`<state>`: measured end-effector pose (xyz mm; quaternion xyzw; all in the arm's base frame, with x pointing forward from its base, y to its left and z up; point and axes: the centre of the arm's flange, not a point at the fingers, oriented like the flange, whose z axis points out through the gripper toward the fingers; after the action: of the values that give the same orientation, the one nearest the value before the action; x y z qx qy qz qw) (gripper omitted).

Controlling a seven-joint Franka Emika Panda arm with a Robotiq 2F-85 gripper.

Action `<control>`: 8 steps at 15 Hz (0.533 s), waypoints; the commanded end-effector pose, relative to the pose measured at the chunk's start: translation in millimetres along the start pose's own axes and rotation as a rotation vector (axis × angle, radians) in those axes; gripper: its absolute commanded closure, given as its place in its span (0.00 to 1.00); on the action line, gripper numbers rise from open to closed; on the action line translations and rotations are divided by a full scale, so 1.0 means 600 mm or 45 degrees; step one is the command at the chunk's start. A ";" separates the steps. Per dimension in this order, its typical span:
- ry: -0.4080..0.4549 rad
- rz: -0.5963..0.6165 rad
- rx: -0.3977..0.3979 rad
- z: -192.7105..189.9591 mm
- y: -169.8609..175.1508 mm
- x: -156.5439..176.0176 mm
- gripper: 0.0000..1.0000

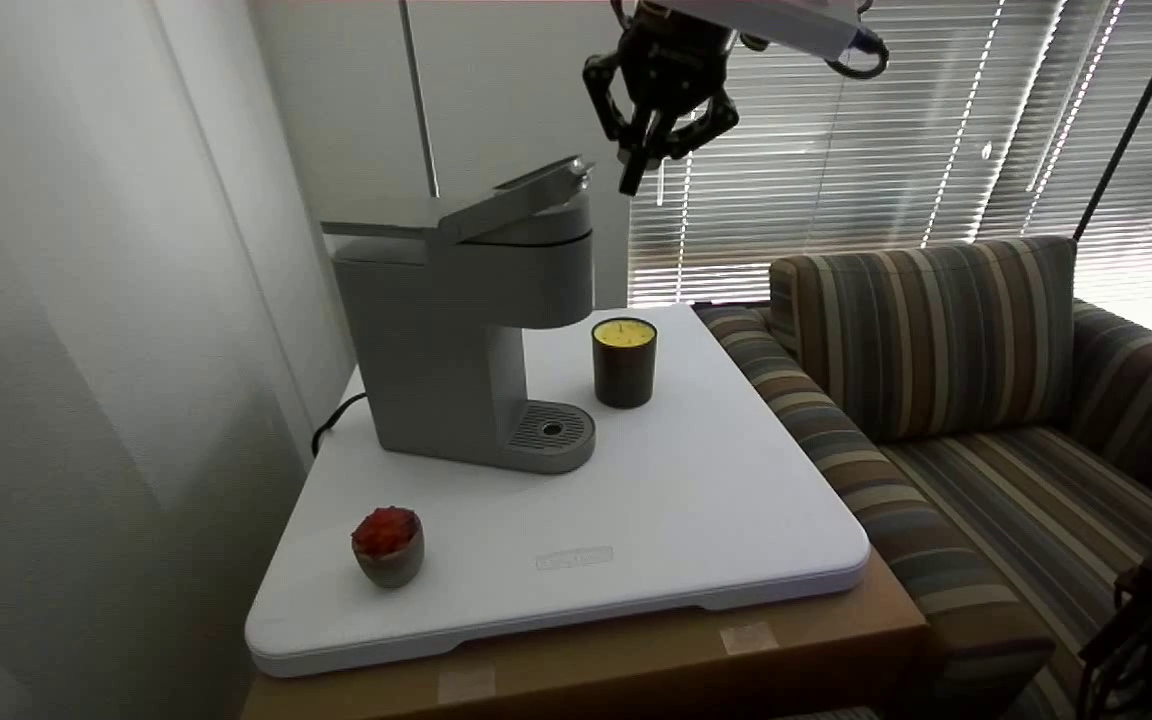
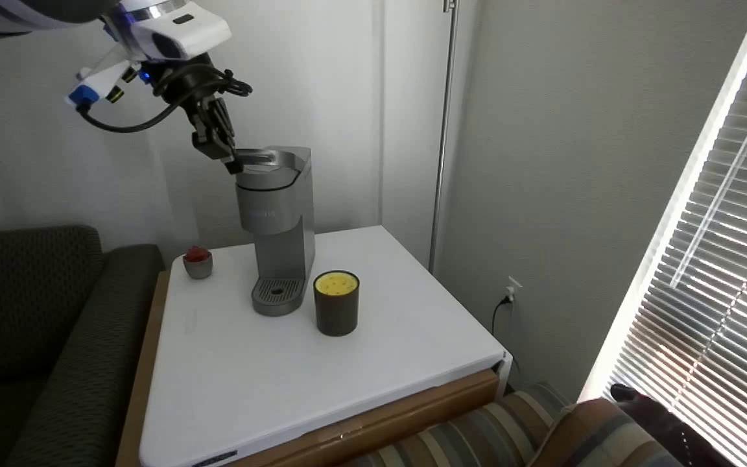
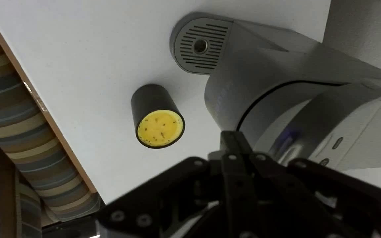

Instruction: Open the coffee maker

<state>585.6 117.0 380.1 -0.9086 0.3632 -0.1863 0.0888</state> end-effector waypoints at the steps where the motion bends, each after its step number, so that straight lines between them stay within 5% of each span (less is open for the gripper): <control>1: 0.007 -0.003 0.039 -0.003 -0.004 0.008 1.00; 8: 0.062 -0.007 0.151 -0.002 -0.019 0.007 1.00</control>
<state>590.5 124.3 388.3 -0.9013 0.3550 -0.2170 0.1206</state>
